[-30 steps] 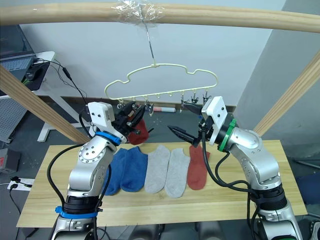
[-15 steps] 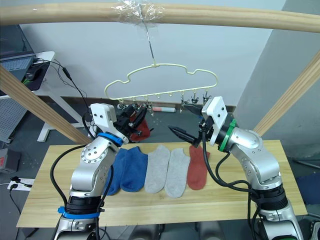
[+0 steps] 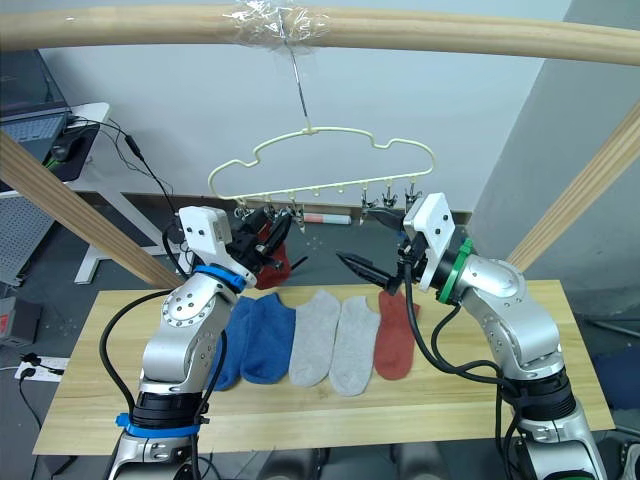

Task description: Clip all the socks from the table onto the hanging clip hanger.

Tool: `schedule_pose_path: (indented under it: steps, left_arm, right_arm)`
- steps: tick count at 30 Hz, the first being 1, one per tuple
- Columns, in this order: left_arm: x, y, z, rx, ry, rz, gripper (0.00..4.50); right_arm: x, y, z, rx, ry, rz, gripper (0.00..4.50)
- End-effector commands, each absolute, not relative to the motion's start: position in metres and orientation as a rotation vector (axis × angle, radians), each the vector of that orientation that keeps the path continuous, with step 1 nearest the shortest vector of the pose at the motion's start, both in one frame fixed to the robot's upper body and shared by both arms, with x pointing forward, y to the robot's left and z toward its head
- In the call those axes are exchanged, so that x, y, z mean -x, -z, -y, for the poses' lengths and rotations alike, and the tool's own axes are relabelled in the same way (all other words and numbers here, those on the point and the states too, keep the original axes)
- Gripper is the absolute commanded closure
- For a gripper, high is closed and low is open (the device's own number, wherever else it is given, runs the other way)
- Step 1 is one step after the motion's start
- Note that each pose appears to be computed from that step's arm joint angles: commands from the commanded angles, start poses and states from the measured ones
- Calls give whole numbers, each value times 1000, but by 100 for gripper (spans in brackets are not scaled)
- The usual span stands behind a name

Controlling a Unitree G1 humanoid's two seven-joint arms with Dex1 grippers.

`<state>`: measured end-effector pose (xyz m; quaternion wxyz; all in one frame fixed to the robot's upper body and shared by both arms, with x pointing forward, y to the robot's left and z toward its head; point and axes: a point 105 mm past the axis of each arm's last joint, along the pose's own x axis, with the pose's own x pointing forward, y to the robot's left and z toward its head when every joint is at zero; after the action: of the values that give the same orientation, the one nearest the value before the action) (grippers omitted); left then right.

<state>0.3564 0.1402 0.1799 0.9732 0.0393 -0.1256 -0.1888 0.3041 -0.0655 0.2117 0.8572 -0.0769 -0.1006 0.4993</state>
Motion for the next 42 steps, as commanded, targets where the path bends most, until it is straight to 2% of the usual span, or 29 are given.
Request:
schedule_pose_path:
  steps: [1,7,10,13,15,22,26,28,36,42]
  left_arm:
    - [-353,-195,-140,-81,381,319,270]
    - [-352,-196,-139,-76,385,325,270]
    - [-351,-197,-139,-74,388,333,322]
    - [-349,-198,-137,-69,397,342,401]
    - [-349,-200,-136,-69,400,347,431]
    - [-350,-198,-139,-85,400,339,438]
    - [-352,-193,-143,-129,412,302,438]
    - [-355,-195,-148,-137,402,295,438]
    - [-361,-195,-157,-147,415,275,438]
    - [-358,-193,-155,-146,427,269,438]
  right_arm:
    - [-295,-226,63,179,-1073,273,0]
    - [-293,-225,62,178,-1075,273,0]
    - [-293,-226,62,177,-1076,273,0]
    - [-292,-225,62,176,-1078,271,0]
    - [-291,-225,62,175,-1079,268,0]
    - [-292,-218,63,170,-1070,236,0]
    - [-307,-182,78,210,-939,91,0]
    - [-315,-155,88,260,-848,-28,0]
    - [-323,-62,98,354,-682,-371,0]
    - [-335,-31,109,403,-608,-456,0]
